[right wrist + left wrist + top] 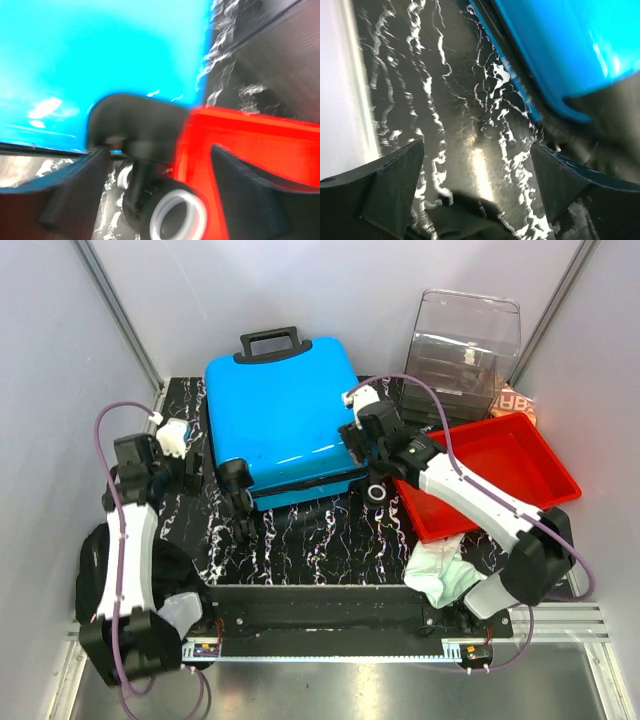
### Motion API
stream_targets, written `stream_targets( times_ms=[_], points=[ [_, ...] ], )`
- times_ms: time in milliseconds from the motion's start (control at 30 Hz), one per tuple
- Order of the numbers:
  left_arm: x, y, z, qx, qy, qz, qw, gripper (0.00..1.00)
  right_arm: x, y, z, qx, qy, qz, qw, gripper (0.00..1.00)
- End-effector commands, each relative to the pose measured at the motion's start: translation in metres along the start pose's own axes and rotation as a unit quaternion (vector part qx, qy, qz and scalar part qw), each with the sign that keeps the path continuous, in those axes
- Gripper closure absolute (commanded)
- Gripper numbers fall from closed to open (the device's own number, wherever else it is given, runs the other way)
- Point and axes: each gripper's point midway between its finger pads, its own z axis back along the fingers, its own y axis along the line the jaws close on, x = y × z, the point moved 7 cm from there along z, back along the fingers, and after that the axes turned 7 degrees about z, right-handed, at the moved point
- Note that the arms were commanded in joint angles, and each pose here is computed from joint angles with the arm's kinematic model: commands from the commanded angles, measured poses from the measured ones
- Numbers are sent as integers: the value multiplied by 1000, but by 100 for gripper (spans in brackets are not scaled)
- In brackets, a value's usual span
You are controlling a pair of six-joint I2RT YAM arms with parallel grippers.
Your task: Open, take out, and arrange the luggage
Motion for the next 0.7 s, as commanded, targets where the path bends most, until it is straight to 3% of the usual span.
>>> stream_targets(
  times_ms=[0,200,300,367,433,533,667],
  points=[
    [36,10,-27,7,-31,93,995,16,90,-25,82,-142,-167,-60,974,1],
    [65,18,-69,-12,-27,193,981,23,99,-13,90,-120,-184,-75,973,0],
    [72,23,-92,-15,-24,224,974,26,111,35,102,-58,-211,-58,974,0],
    [77,27,-108,-22,-19,237,971,29,119,85,108,39,-217,-78,972,0],
    [83,30,-122,-27,-12,253,967,31,122,124,116,85,-221,-74,969,0],
    [87,32,-139,-28,-1,267,963,32,133,166,112,99,-241,-64,963,0],
    [92,37,-159,-19,6,289,957,41,127,228,84,117,-223,-27,967,0]
  ],
)
